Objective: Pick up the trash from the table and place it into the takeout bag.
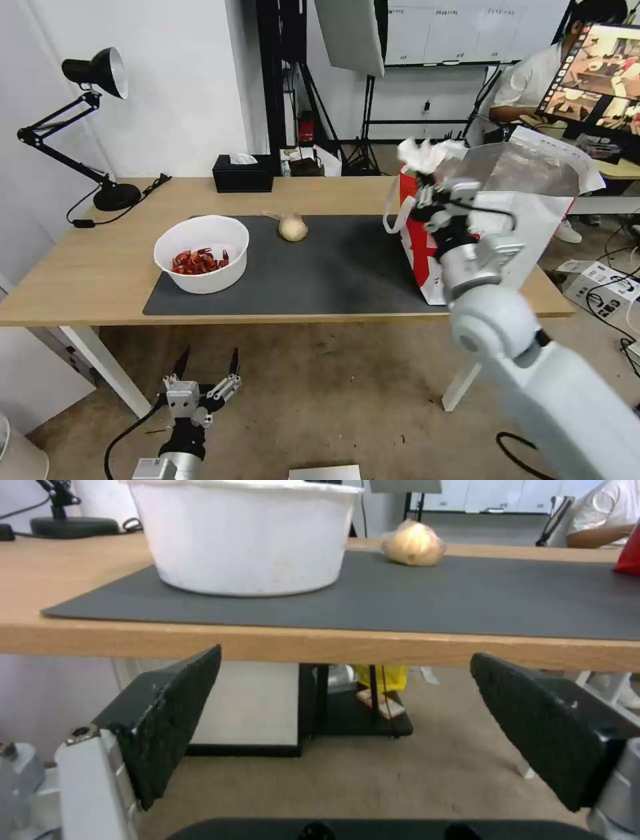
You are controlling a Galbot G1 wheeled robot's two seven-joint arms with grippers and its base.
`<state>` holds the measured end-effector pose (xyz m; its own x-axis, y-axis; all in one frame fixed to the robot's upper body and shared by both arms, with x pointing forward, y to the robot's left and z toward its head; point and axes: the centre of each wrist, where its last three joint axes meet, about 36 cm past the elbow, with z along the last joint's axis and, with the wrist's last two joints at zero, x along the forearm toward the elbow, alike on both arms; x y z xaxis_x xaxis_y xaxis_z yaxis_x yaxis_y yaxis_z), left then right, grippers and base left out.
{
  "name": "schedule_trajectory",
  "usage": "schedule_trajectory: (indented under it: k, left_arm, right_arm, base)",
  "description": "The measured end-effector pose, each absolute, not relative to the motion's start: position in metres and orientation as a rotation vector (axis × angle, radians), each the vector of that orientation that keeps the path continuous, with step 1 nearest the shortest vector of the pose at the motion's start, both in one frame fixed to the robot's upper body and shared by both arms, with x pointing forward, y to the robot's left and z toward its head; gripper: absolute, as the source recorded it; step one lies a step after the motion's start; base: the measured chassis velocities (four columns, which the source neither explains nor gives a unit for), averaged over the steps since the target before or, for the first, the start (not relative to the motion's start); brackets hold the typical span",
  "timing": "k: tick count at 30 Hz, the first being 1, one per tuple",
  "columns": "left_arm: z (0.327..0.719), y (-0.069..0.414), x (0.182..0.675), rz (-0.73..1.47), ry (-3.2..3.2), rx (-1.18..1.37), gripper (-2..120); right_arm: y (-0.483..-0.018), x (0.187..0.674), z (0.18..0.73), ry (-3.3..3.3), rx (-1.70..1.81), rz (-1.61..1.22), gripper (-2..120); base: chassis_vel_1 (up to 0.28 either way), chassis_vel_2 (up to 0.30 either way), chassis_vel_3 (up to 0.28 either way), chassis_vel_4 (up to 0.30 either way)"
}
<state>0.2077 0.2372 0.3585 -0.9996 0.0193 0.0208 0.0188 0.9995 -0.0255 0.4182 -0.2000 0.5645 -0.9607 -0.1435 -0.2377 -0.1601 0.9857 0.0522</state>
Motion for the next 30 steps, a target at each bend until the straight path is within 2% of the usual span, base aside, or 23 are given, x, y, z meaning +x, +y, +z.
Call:
schedule_trajectory:
  k: [7, 9, 17, 19, 20, 23, 27, 30]
  left_arm:
    - [0.355, 0.23, 0.206, 0.05, -3.11, -0.034, 100]
    - [0.355, 0.227, 0.205, 0.054, -3.11, -0.043, 100]
    - [0.358, 0.226, 0.205, 0.054, -3.115, -0.057, 100]
    - [0.359, 0.226, 0.205, 0.053, -3.117, -0.059, 100]
    - [0.359, 0.226, 0.205, 0.053, -3.117, -0.059, 100]
    - [0.36, 0.225, 0.205, 0.056, -3.119, -0.059, 100]
    - [0.361, 0.225, 0.205, 0.06, -3.12, -0.058, 100]
    - [0.362, 0.224, 0.204, 0.064, -3.121, -0.056, 100]
  right_arm:
    - [-0.234, 0.42, 0.586, 2.851, -0.093, -0.013, 0]
    - [-0.256, 0.437, 0.591, 2.883, 0.048, -0.056, 0]
    - [-0.277, 0.465, 0.602, 3.031, 0.207, 0.016, 0]
    - [-0.279, 0.466, 0.61, 3.072, 0.207, 0.015, 8]
    - [-0.279, 0.466, 0.61, 3.072, 0.207, 0.015, 8]
    - [-0.283, 0.467, 0.625, 3.08, 0.204, 0.009, 23]
    - [-0.285, 0.467, 0.631, 3.076, 0.198, 0.01, 33]
    - [-0.285, 0.467, 0.631, 3.081, 0.185, 0.012, 48]
  base:
    - [0.0, 0.0, 0.0, 0.0]
    - [0.0, 0.0, 0.0, 0.0]
    - [0.0, 0.0, 0.0, 0.0]
    - [0.0, 0.0, 0.0, 0.0]
    - [0.0, 0.0, 0.0, 0.0]
    - [0.0, 0.0, 0.0, 0.0]
    - [0.0, 0.0, 0.0, 0.0]
    - [0.0, 0.0, 0.0, 0.0]
